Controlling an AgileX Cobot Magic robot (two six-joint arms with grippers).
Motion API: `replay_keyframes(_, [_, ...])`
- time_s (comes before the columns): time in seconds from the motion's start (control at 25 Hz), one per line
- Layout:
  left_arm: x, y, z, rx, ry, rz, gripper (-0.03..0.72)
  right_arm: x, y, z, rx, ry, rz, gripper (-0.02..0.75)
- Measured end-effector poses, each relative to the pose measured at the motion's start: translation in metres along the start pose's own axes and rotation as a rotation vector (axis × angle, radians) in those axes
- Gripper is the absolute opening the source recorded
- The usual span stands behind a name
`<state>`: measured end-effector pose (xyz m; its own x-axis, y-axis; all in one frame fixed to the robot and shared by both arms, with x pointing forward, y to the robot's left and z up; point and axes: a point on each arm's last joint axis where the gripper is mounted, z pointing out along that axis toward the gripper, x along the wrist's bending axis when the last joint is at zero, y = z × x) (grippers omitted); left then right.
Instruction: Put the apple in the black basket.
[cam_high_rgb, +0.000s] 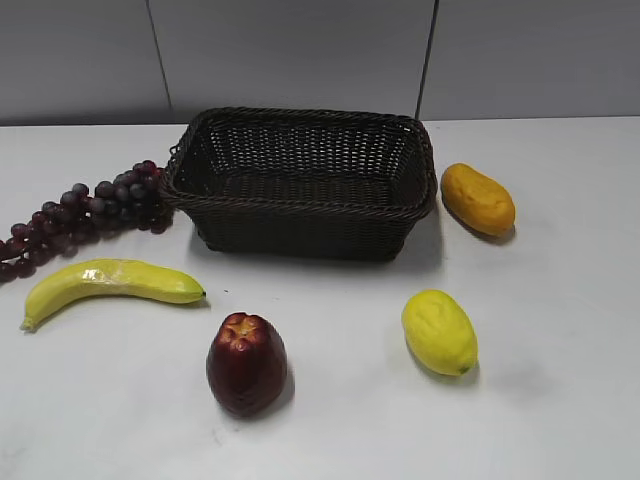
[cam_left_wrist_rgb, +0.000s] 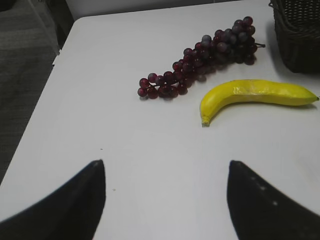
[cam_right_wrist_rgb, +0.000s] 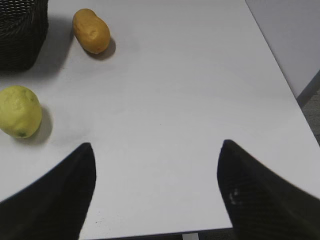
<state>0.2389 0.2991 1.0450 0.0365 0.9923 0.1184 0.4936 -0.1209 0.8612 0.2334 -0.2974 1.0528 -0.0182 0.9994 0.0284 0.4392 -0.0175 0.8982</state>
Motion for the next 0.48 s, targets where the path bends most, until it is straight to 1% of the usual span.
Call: replay_keyframes(0.48, [0.0001,0.0001,0.0,-0.001,0.001,-0.002,0.558,0.0,0.0,0.0,0.0,0.0,0.001,0.574])
